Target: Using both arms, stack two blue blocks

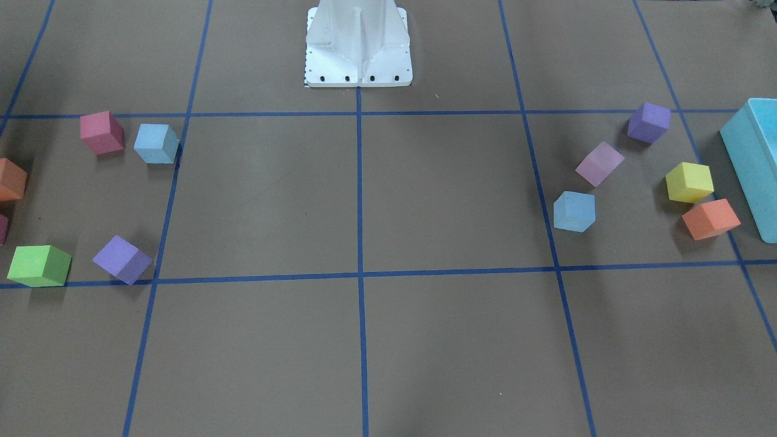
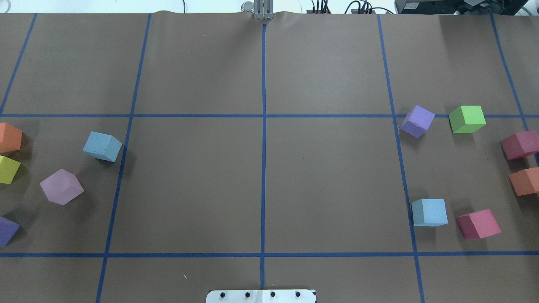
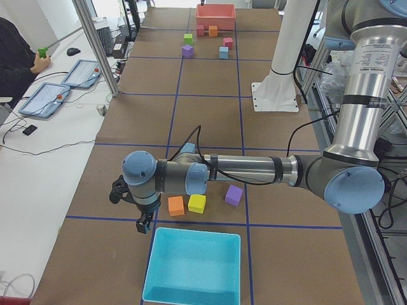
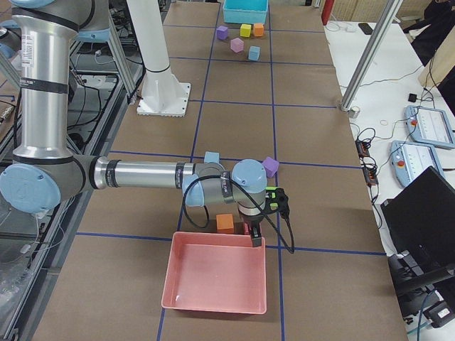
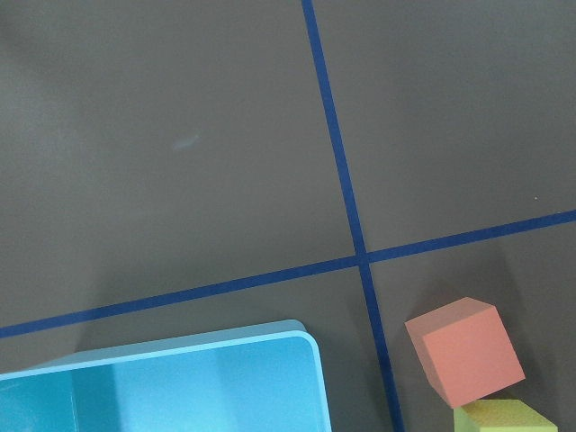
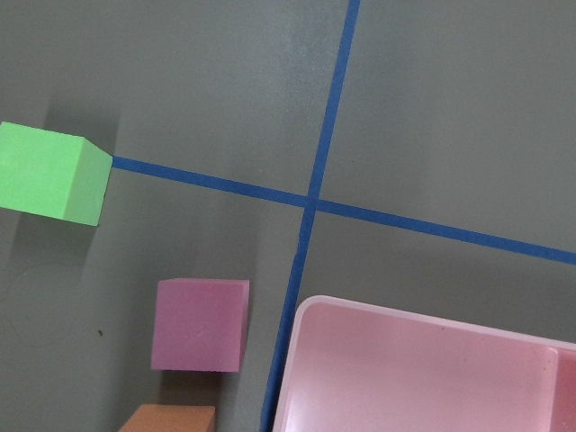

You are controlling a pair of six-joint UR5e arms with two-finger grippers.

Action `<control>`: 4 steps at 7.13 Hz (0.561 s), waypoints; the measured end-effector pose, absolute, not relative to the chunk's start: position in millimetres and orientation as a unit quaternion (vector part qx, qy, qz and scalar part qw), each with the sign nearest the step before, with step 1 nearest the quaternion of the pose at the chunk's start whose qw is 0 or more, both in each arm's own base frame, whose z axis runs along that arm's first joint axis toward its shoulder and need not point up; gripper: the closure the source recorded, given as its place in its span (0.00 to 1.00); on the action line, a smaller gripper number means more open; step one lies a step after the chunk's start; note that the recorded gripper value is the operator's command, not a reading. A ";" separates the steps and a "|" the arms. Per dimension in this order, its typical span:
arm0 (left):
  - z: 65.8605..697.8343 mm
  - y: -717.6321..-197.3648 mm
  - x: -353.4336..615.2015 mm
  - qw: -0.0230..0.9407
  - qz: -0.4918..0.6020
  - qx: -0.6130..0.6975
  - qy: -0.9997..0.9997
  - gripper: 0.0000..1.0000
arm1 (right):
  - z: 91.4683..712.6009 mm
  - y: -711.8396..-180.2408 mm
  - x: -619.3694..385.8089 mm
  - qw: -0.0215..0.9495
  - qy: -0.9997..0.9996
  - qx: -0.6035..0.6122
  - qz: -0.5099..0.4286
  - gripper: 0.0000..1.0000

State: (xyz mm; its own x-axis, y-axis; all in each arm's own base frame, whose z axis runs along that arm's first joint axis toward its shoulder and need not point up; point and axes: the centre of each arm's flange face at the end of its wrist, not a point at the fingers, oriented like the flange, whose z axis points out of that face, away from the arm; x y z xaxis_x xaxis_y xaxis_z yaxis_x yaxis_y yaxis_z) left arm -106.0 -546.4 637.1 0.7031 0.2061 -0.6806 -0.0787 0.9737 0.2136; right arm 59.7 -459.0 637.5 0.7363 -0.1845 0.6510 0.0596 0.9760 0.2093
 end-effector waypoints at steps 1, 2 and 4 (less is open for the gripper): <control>637.4 -546.2 -106.0 0.919 0.077 0.084 0.377 0.02 | 636.8 -458.9 59.6 0.927 -0.358 0.089 -0.066 0.00; 637.7 -545.9 -106.1 0.919 0.077 0.084 0.377 0.02 | 632.8 -460.0 59.4 0.926 -0.357 0.096 -0.071 0.00; 636.6 -546.0 -106.1 0.919 0.078 0.085 0.377 0.02 | 607.0 -465.3 51.6 0.923 -0.355 0.119 -0.089 0.00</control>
State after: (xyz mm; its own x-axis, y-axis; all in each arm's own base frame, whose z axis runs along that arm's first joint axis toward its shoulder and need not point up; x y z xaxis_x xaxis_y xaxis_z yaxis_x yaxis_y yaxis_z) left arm -106.1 -546.0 636.6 0.7041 0.2066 -0.6793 -0.0788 0.9736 0.2145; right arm 51.6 -465.3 607.0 0.7319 -0.2489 0.6344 0.0801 0.9559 0.2826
